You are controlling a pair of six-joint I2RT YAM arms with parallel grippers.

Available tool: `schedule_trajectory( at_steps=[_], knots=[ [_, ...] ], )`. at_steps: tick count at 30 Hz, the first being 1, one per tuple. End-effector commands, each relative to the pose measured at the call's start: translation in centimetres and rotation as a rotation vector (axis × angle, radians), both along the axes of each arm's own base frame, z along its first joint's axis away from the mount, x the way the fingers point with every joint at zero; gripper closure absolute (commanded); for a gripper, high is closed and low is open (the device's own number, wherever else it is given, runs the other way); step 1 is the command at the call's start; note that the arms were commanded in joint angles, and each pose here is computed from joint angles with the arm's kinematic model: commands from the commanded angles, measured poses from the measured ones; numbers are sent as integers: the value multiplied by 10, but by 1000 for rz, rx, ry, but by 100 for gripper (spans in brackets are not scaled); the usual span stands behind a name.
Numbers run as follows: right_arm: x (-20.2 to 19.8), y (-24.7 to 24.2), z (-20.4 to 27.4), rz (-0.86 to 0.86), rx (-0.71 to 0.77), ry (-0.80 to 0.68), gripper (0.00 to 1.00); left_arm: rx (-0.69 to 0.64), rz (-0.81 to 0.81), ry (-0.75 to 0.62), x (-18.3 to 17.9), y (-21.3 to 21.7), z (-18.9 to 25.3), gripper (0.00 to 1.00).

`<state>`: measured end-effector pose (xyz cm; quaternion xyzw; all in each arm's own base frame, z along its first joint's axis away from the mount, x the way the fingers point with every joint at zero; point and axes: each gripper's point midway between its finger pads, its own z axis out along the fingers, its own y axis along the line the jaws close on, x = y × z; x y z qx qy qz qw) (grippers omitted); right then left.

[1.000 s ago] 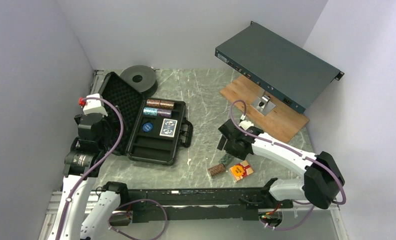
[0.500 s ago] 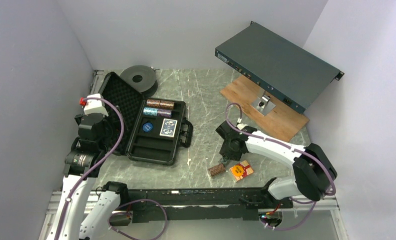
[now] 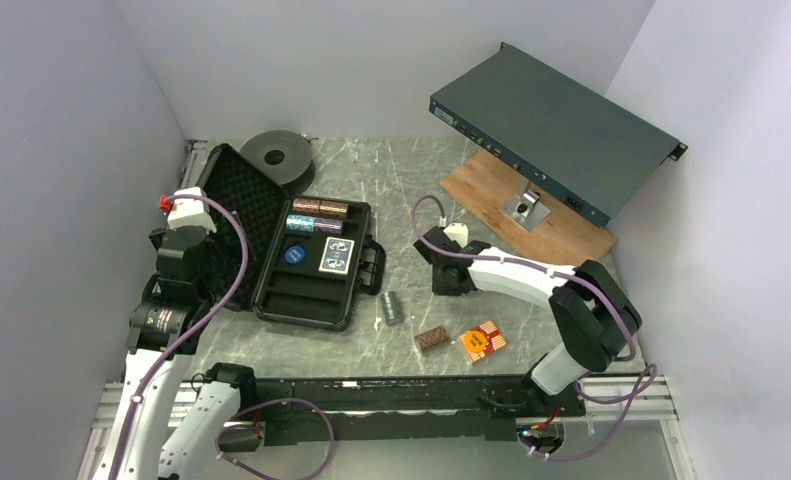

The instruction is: Pack up texas hold em set

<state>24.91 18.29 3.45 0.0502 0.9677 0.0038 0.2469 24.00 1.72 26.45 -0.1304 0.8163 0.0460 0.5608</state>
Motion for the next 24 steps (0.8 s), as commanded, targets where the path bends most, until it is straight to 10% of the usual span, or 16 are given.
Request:
schedule_trajectory(
  at_steps=[1,5,9,24],
  knots=[
    [41,10,24,169,-77,-154,88,10,14,-18,0,3,9,1],
    [46,30,33,276,-25,-158,76,10,14,-18,0,3,9,1],
    [49,57,50,384,67,-177,43,10,12,-16,0,2,8,1],
    [-10,136,62,281,584,73,21,7,6,-18,1,1,8,1]
  ],
)
